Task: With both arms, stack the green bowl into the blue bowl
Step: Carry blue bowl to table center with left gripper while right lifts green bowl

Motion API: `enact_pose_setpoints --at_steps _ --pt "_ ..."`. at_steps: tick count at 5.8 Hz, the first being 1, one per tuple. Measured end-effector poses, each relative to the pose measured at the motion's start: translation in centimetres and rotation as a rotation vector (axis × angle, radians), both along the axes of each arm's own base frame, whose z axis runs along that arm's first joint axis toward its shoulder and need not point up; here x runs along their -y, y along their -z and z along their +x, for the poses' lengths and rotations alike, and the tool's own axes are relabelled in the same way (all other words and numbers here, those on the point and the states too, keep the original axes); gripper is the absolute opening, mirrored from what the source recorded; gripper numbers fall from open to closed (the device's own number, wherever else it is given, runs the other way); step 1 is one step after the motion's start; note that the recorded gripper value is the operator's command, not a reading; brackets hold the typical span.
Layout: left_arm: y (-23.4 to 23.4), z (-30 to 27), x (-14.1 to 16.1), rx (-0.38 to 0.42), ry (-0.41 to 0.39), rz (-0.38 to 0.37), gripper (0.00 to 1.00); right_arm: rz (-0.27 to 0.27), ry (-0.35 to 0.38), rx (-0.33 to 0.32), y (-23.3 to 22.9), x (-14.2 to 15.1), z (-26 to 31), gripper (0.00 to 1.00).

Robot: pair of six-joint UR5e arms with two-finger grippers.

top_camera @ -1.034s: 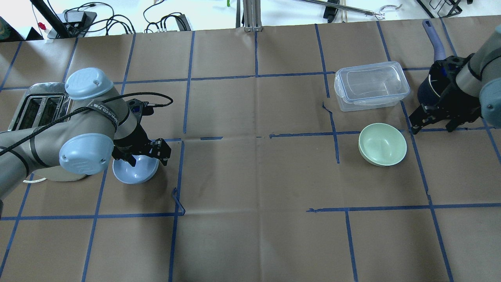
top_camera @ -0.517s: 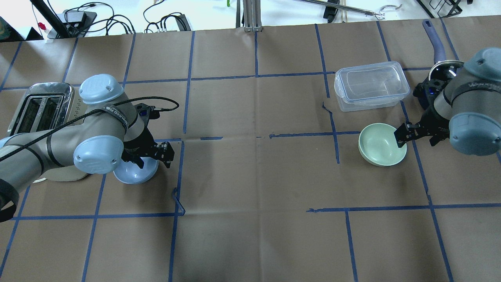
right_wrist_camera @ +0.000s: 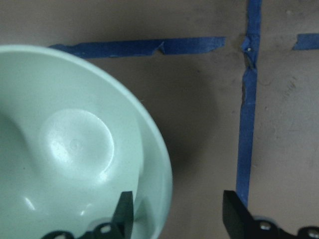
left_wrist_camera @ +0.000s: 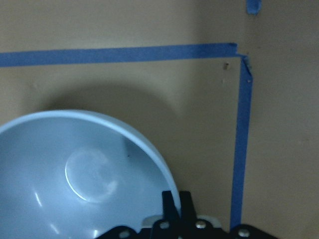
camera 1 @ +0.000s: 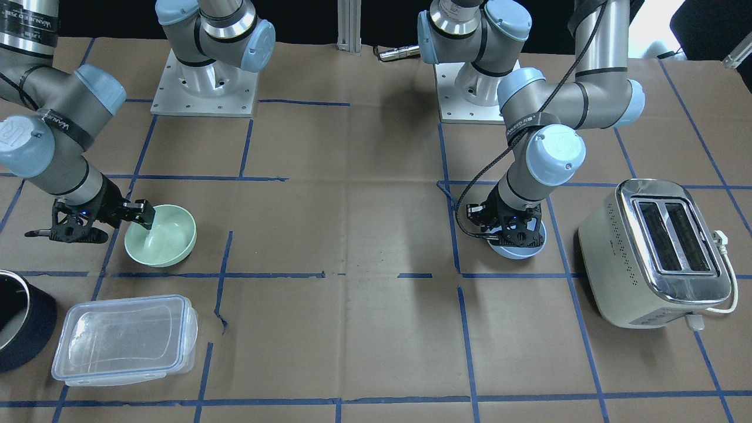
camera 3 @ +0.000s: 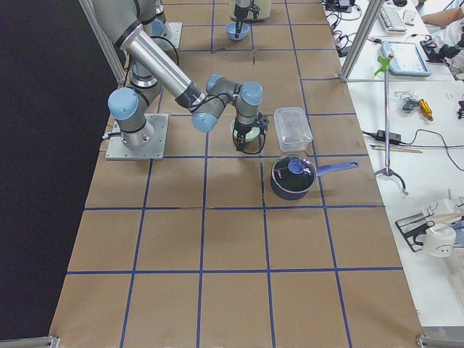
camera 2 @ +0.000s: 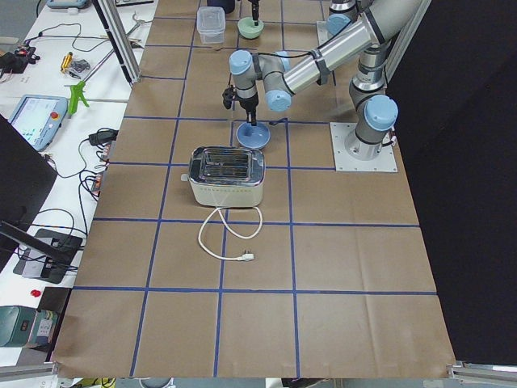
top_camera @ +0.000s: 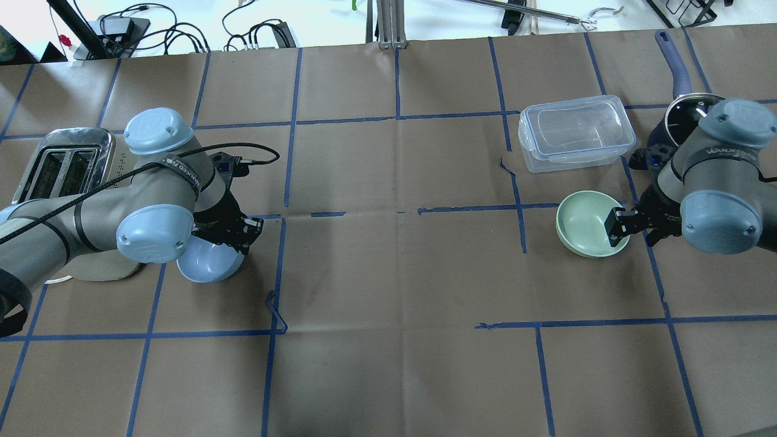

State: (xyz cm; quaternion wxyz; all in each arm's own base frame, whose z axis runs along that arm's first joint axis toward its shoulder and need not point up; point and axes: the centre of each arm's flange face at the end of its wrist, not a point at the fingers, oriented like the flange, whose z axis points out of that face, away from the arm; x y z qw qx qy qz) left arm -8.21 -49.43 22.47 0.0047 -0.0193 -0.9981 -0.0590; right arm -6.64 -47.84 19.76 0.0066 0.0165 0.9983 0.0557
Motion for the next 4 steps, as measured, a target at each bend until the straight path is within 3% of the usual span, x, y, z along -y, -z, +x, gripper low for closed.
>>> enact_pose_setpoints --at_steps 2,4 --pt "-4.1 -7.9 2.3 0.002 0.057 -0.099 0.01 -0.02 -0.011 -0.007 -1.0 0.3 0.3 0.06" --pt "-4.4 -21.4 3.6 -0.008 0.154 -0.156 0.02 -0.051 -0.038 -0.021 -4.9 0.8 1.8 0.06"
